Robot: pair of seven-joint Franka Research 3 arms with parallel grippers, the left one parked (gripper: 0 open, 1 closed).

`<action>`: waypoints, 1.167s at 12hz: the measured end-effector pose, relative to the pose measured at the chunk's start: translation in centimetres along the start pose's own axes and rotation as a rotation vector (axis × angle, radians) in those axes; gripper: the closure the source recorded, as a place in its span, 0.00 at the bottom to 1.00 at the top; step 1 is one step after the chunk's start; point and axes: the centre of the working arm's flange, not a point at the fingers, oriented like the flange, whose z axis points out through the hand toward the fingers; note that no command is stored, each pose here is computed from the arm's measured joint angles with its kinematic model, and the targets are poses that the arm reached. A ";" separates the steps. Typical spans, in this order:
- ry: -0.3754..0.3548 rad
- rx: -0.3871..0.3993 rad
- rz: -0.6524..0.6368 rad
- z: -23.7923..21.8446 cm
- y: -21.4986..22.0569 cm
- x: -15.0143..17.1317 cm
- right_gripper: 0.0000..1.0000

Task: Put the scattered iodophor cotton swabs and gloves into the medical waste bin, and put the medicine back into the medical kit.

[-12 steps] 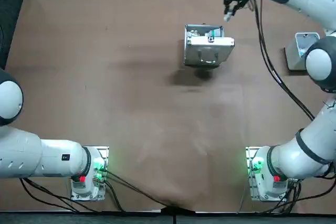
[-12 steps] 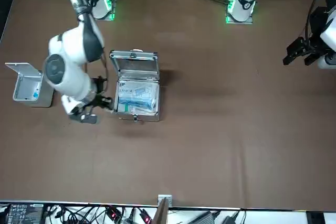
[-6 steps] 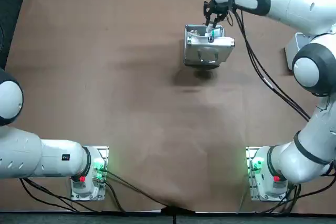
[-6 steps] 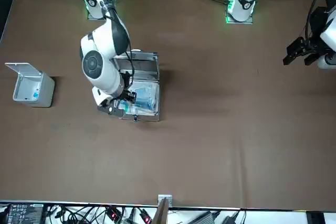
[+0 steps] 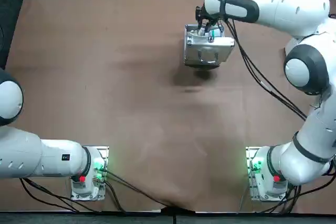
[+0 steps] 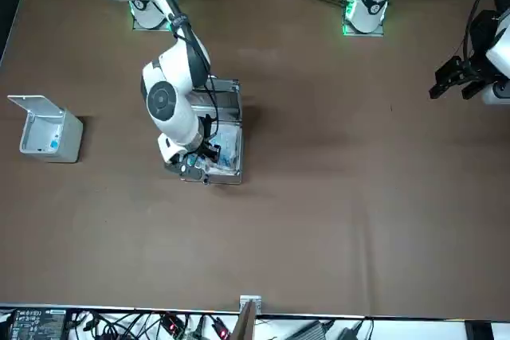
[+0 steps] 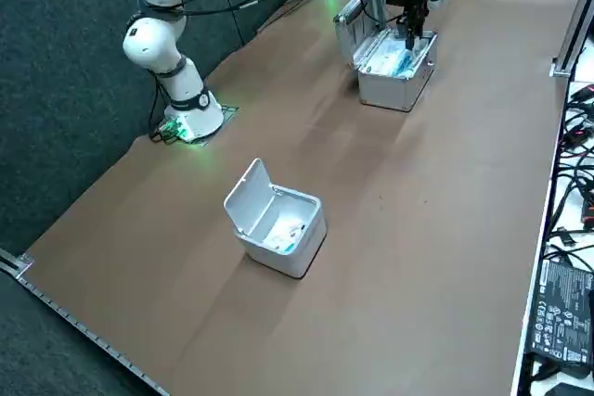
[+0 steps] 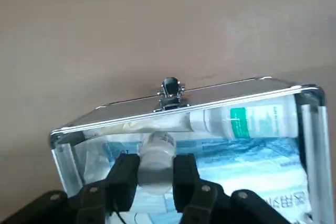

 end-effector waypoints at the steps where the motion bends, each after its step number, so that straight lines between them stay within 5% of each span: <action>1: 0.009 -0.003 -0.004 0.5 -0.2 -0.1 0.61; 10: 0.068 -0.059 -0.028 2.8 -0.1 0.4 0.59; 11: 0.072 -0.058 -0.026 2.9 0.0 0.6 0.40; 14: 0.079 -0.062 -0.021 2.1 0.2 1.0 0.05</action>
